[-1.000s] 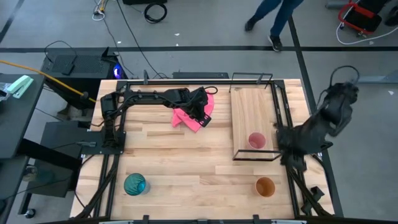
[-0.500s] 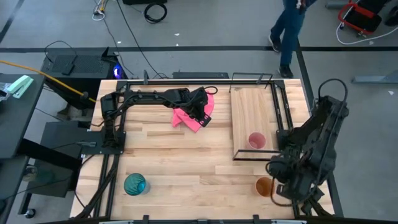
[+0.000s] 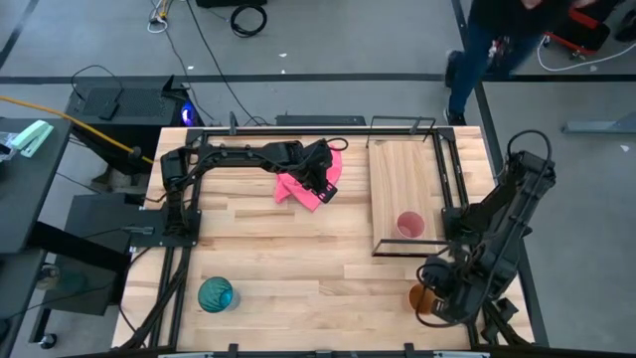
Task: Stack small to large cups/mugs on shelf
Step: Put the orange cup on the shelf
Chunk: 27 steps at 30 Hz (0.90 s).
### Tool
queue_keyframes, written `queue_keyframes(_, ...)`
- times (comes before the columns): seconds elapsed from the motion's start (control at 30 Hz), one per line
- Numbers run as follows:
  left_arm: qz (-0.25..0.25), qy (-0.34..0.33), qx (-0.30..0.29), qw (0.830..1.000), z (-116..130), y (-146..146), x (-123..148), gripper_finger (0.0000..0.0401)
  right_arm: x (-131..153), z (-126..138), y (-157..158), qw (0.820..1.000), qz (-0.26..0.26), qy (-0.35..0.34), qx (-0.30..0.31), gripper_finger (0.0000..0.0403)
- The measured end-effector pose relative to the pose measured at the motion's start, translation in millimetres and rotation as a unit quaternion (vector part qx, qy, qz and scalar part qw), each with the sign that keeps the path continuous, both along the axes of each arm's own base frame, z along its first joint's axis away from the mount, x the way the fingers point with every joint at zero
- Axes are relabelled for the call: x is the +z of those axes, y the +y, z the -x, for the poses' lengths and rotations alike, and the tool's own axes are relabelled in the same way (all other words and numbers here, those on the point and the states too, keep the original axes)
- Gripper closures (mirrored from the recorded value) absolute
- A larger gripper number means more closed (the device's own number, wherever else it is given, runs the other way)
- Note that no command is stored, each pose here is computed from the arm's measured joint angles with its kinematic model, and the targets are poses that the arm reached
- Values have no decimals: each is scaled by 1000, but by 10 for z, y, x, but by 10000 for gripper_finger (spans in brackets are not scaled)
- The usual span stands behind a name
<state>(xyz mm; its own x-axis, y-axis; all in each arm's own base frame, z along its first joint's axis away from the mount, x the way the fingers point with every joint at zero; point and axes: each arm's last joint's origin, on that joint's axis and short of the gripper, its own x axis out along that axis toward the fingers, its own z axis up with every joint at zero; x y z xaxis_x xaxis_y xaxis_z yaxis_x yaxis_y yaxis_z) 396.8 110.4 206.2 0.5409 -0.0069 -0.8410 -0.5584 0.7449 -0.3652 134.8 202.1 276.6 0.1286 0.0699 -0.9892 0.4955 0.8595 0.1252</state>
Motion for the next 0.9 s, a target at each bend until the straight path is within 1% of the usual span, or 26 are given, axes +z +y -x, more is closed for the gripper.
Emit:
queue_keyframes(0.17, -2, 0, -2, 1000, 0, 1, 0, 360, -177, -11, 19, 1000, -25, -13, -4, 312)
queue_keyframes(0.3, -1, 0, -2, 1000, 0, 0, -1, 356, -239, -4, 6, 1000, -21, -9, -14, 312)
queue_keyframes(0.53, -1, 0, -2, 1000, -1, 0, -2, 360, -237, -2, 3, 1000, -20, -8, -15, 312)
queue_keyframes(0.7, -1, 0, -2, 1000, -1, 0, -2, 357, -129, -19, 27, 999, -31, -18, -15, 312)
queue_keyframes(0.9, -1, 0, -2, 1000, -1, 0, -3, 357, -171, 3, -15, 1000, -8, -11, -11, 312)
